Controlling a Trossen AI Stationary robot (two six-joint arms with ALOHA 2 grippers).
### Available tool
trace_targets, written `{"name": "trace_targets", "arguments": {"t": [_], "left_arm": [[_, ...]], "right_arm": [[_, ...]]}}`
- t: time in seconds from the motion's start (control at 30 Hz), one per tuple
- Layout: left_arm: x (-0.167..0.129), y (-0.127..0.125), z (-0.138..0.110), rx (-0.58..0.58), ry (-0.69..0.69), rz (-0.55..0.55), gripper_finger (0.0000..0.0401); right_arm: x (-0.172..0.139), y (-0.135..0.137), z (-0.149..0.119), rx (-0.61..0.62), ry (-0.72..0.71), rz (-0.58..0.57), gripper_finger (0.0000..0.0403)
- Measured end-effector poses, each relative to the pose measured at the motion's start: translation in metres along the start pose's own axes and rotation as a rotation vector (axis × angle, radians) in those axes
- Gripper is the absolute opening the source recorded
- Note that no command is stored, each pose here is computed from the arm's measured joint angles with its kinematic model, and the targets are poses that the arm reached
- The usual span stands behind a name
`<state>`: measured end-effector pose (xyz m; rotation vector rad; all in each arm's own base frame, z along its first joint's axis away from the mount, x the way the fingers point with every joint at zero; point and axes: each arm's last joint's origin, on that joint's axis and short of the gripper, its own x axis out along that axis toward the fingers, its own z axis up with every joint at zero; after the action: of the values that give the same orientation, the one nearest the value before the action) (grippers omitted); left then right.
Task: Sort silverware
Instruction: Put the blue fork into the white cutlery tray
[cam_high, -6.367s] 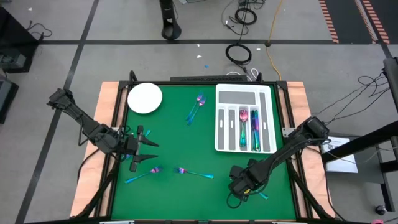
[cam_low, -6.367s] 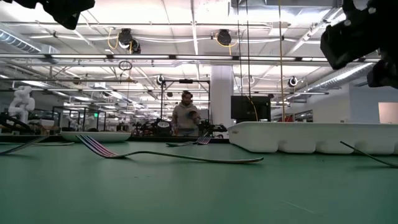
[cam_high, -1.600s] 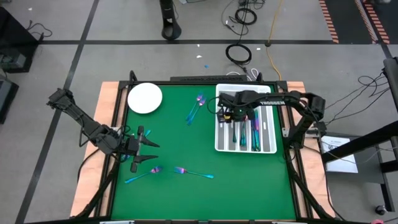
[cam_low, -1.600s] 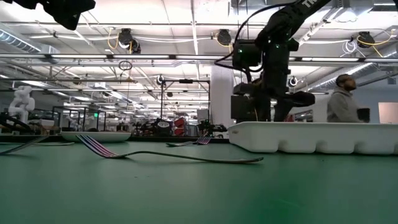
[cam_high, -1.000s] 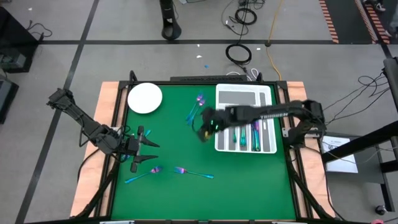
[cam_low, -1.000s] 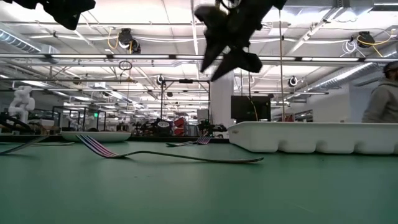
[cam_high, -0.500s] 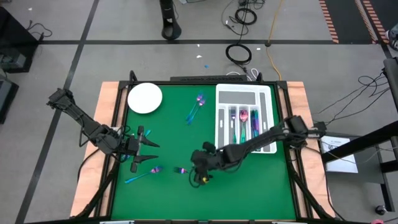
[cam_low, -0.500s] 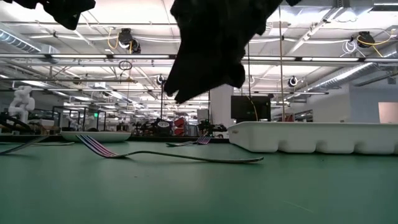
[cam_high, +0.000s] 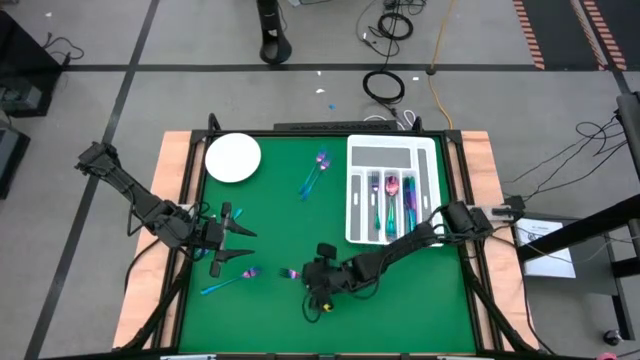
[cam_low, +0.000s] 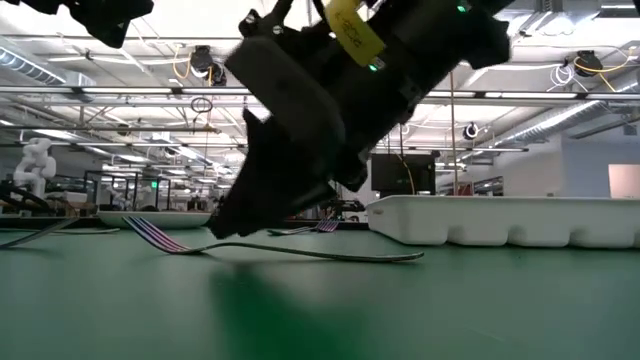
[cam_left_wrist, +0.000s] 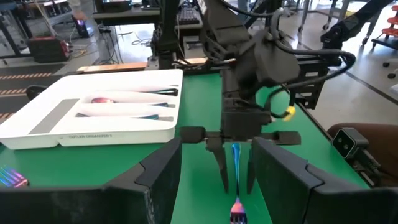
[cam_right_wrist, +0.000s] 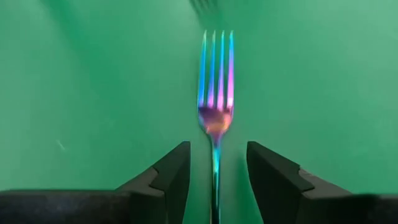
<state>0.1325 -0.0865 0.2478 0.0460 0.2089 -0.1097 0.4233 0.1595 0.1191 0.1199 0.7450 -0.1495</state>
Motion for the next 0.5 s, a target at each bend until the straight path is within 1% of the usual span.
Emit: {"name": "trace_targets", "arguments": {"t": [0.07, 0.13, 0.23, 0.3, 0.43, 0.47, 0.5], "left_arm": [[0.000, 0.000, 0.000, -0.001, -0.001, 0.000, 0.0198], [0.000, 0.000, 0.000, 0.000, 0.001, 0.000, 0.0198], [0.000, 0.000, 0.000, 0.000, 0.001, 0.000, 0.0198], [0.000, 0.000, 0.000, 0.000, 0.000, 0.000, 0.0198], [0.000, 0.000, 0.000, 0.000, 0.000, 0.000, 0.0198], [0.000, 0.000, 0.000, 0.000, 0.000, 0.000, 0.0198], [0.000, 0.000, 0.000, 0.000, 0.000, 0.000, 0.0198]], "right_arm": [[0.004, 0.002, -0.007, -0.017, 0.016, -0.009, 0.0146], [0.007, 0.004, -0.011, -0.007, 0.021, -0.011, 0.0145], [0.011, 0.006, -0.016, 0.016, 0.026, -0.020, 0.0132], [0.011, 0.006, -0.018, 0.035, 0.032, -0.025, 0.0109], [0.011, 0.006, -0.016, 0.054, 0.030, -0.013, 0.0034], [0.011, 0.006, -0.015, 0.058, 0.022, -0.005, 0.0018], [0.010, 0.007, -0.013, 0.062, 0.011, 0.002, 0.0010]]}}
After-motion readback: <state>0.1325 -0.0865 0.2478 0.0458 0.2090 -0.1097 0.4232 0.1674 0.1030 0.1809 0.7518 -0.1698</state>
